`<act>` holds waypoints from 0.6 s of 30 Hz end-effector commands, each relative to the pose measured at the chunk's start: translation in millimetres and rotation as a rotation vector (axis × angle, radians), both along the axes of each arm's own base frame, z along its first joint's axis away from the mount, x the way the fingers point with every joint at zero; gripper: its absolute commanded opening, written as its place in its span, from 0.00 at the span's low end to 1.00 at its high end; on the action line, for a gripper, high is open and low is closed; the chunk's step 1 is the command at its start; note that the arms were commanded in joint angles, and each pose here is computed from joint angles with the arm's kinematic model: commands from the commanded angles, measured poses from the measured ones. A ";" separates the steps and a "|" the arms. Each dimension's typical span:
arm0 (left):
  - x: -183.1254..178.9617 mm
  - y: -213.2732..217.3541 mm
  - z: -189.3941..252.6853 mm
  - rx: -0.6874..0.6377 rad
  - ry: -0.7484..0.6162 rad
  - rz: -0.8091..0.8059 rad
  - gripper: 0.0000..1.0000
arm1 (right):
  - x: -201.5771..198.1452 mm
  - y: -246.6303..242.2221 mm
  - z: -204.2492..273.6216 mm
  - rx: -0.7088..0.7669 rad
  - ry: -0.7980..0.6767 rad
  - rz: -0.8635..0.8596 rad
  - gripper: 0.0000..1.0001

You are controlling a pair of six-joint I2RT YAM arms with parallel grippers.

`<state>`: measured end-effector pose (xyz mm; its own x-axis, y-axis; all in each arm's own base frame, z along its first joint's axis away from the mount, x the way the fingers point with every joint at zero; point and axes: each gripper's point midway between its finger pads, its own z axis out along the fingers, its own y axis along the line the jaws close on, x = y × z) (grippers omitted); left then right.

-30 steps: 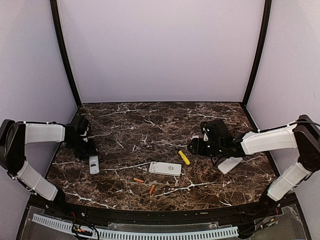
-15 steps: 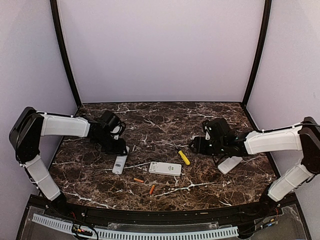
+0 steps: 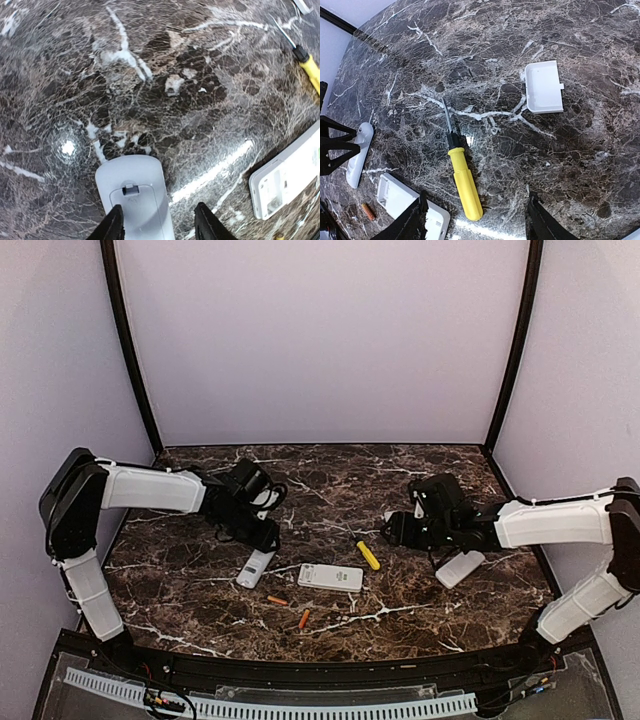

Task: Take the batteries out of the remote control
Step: Move the remote control to the center of the board.

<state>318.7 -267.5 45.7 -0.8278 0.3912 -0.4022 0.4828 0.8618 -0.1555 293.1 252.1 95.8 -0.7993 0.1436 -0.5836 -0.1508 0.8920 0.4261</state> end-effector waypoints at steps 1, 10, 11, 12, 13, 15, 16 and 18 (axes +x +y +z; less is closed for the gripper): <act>-5.0 12.4 2.2 0.055 -0.015 0.016 0.55 | 5.0 12.4 17.5 0.032 -0.027 0.035 0.64; -15.5 18.3 20.9 -0.033 -0.046 0.086 0.71 | 8.6 41.7 21.4 0.023 -0.035 0.097 0.64; -16.5 17.8 18.7 -0.040 -0.041 0.091 0.72 | 9.0 44.9 21.2 0.023 -0.035 0.102 0.64; -17.9 16.7 16.6 -0.050 -0.031 0.093 0.72 | 9.4 48.1 21.4 0.023 -0.035 0.107 0.64; -18.0 15.0 13.7 -0.059 -0.029 0.091 0.72 | 9.2 51.4 21.3 0.024 -0.033 0.113 0.64; -18.4 9.4 10.0 -0.083 -0.020 0.082 0.72 | 9.4 56.2 22.7 0.024 -0.035 0.121 0.64; -16.7 8.1 9.3 -0.087 -0.023 0.080 0.72 | 9.0 58.5 23.6 0.025 -0.037 0.124 0.64; -12.0 3.6 6.0 -0.101 -0.033 0.074 0.72 | 8.1 60.6 25.6 0.026 -0.039 0.127 0.64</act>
